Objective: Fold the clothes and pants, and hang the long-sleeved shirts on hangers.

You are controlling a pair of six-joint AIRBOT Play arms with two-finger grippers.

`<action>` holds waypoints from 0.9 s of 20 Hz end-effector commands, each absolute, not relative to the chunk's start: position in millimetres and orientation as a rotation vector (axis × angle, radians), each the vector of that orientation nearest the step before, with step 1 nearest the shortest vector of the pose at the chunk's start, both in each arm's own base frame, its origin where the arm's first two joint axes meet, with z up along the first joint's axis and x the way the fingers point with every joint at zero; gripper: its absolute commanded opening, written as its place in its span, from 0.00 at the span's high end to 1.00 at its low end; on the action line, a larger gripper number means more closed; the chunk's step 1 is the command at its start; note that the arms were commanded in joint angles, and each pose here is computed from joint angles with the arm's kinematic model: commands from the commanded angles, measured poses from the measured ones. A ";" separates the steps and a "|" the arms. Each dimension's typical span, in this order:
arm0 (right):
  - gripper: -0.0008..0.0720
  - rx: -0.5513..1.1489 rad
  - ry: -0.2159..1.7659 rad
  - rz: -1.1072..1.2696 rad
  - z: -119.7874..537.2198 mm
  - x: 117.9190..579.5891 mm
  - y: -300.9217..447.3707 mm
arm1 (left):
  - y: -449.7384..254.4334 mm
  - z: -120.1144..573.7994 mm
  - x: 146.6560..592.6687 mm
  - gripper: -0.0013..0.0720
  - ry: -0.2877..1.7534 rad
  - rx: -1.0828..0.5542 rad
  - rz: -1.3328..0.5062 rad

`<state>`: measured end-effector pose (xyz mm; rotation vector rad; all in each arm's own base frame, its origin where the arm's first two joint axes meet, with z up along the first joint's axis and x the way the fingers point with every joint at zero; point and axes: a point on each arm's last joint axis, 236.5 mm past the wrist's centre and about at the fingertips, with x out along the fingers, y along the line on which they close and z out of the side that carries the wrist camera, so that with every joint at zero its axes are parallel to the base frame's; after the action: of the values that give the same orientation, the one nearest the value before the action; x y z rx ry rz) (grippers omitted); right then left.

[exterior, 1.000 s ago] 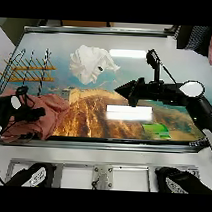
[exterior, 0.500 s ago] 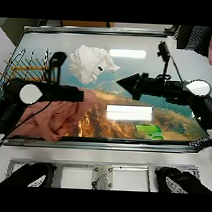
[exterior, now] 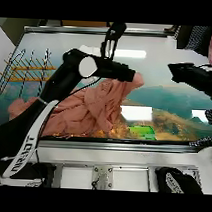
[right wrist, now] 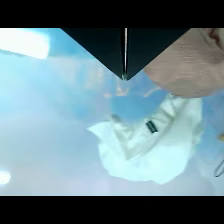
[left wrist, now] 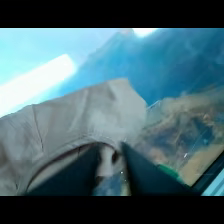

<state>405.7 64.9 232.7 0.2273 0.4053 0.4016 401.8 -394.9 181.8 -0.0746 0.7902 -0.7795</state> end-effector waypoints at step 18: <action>0.98 0.160 0.675 0.279 168.9 375.9 27.5 | -296.9 -66.6 311.3 0.24 1.416 0.544 -0.427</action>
<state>380.4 27.2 181.9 0.1539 0.6280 0.2787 319.0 -309.8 -48.7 0.5142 1.3883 -0.4887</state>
